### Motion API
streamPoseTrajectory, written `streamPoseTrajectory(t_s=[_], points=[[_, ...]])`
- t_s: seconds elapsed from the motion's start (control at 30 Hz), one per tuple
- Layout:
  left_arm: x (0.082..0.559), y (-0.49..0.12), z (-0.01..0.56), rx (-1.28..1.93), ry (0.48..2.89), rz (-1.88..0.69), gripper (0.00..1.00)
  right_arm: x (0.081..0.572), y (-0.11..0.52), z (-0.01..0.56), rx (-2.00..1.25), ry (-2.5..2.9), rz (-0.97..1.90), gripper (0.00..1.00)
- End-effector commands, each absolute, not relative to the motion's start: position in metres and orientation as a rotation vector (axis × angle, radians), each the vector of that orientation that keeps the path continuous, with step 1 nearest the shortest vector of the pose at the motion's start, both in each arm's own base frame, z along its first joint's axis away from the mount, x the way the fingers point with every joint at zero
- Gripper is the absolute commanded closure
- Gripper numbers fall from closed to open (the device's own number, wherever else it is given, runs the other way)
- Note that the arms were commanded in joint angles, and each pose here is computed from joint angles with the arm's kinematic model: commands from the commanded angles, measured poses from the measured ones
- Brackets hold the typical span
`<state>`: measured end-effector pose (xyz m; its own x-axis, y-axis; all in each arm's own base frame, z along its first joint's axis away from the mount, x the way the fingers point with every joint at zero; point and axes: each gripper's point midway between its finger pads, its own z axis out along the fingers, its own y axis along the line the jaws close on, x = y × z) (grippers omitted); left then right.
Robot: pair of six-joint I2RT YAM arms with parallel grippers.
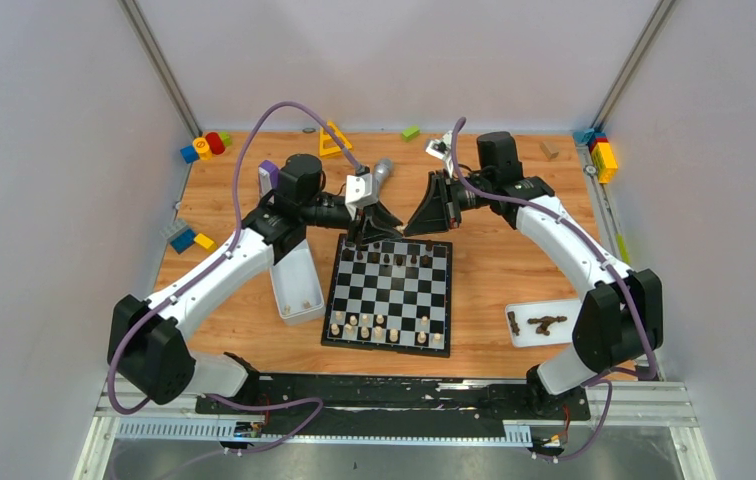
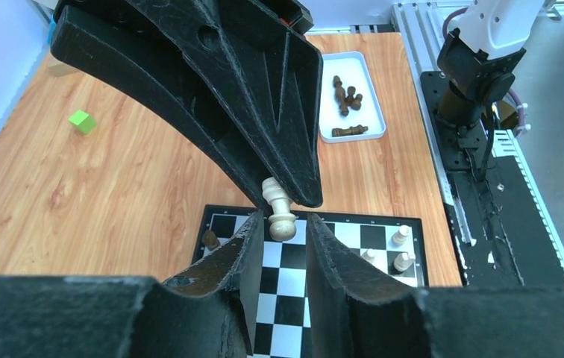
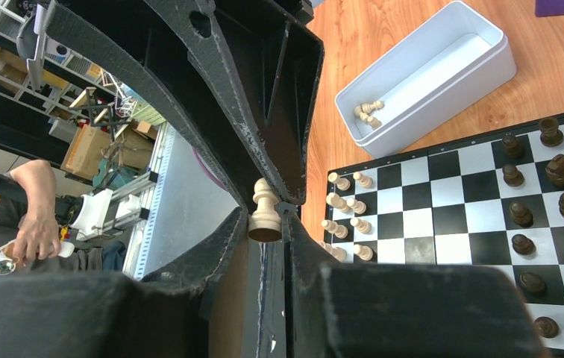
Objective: Set up the chess pieces on the board
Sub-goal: Place the chess piece on the chessboard.
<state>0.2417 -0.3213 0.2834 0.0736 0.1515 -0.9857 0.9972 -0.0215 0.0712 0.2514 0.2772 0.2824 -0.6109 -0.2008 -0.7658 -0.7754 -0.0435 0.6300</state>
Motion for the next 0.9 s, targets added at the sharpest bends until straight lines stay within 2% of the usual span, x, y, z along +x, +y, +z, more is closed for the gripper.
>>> streamPoseTrajectory(t_s=[0.0, 0.17, 0.4, 0.47, 0.53, 0.7, 0.87], points=[[0.241, -0.324, 0.288, 1.388, 1.224, -1.081, 0.68, 0.254, 0.278, 0.288, -1.062, 1.734, 1.708, 0.99], [0.241, -0.323, 0.290, 1.390, 1.224, -1.076, 0.80, 0.256, 0.278, 0.284, -1.055, 1.745, 1.700, 0.95], [0.238, -0.318, 0.293, 1.407, 1.225, -1.041, 0.91, 0.258, 0.279, 0.279, -1.046, 1.758, 1.681, 0.84], [0.238, -0.317, 0.292, 1.411, 1.229, -1.032, 0.95, 0.260, 0.279, 0.278, -1.041, 1.765, 1.680, 0.77], [0.238, -0.315, 0.291, 1.418, 1.231, -1.018, 1.00, 0.260, 0.279, 0.277, -1.040, 1.767, 1.673, 0.67], [0.239, -0.305, 0.279, 1.460, 1.280, -0.939, 1.00, 0.264, 0.269, 0.276, -1.015, 1.769, 1.621, 0.47], [0.238, -0.293, 0.250, 1.559, 1.353, -0.822, 0.98, 0.273, 0.236, 0.279, -0.932, 1.765, 1.546, 0.40]])
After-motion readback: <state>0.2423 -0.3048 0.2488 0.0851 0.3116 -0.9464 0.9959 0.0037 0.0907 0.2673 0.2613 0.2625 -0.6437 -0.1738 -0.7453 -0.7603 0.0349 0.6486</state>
